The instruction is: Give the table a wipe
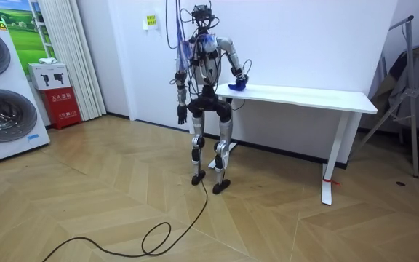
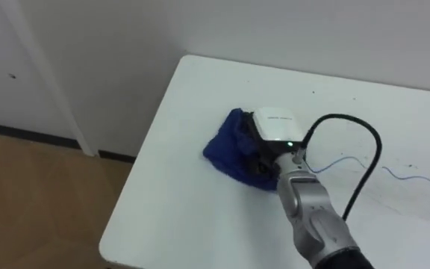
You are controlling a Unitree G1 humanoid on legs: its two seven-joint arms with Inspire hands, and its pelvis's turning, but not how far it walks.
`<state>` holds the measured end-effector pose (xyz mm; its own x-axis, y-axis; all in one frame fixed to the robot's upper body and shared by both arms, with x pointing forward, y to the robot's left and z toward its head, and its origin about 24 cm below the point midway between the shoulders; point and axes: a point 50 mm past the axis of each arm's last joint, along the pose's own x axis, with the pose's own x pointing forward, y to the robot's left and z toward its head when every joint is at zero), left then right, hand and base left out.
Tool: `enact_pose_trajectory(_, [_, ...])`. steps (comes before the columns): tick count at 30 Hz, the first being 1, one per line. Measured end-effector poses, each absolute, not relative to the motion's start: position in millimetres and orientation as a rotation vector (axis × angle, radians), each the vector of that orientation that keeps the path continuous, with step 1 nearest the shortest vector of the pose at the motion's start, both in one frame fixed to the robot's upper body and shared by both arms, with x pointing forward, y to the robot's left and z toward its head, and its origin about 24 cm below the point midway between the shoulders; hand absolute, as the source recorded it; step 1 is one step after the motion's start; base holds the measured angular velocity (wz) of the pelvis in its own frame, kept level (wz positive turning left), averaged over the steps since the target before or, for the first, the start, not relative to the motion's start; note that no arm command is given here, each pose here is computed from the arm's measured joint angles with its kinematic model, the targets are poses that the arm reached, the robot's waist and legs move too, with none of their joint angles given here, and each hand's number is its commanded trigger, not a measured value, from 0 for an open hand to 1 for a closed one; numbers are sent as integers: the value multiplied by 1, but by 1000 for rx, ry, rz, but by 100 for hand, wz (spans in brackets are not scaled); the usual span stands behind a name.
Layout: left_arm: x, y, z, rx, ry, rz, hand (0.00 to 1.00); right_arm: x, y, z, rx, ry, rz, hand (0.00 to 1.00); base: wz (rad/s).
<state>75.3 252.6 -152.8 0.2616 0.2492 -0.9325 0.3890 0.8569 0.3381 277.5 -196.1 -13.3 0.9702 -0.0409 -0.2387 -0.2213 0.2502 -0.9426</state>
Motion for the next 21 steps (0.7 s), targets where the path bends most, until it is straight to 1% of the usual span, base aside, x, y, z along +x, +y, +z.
enact_pose_trajectory(1, [75,256,-152,569,1325,-81,0,271,-213,-21,-1264,290,66,100,50])
enact_pose_trajectory(2, [75,259,-151,570,1326,-74,0,268,-222,-23,-1239,310,34,100,28])
enact_pose_trajectory(4, [68,277,-146,554,1340,12,0,248,-254,-34,-1129,385,-113,100,7])
enact_pose_trajectory(5, [65,282,-145,549,1347,39,0,242,-262,-36,-1112,401,-149,100,0])
enact_pose_trajectory(7, [50,296,-142,514,1382,130,0,217,-299,-43,-1099,491,-273,100,0])
enact_pose_trajectory(8, [46,298,-142,508,1391,144,0,211,-308,-45,-1095,518,-304,100,0])
enact_pose_trajectory(10, [38,305,-140,506,1413,169,0,188,-341,-48,-1096,619,-409,100,-8])
enact_pose_trajectory(13, [36,310,-139,484,1416,205,0,163,-369,-50,-1048,730,-513,100,-5])
enact_pose_trajectory(16, [40,313,-137,467,1400,225,0,148,-388,-48,-1027,799,-575,100,0])
enact_pose_trajectory(19, [41,310,-138,438,1394,233,0,149,-393,-45,-992,810,-626,100,-16])
enact_pose_trajectory(21, [45,308,-139,425,1385,225,0,154,-391,-44,-997,809,-618,100,-23])
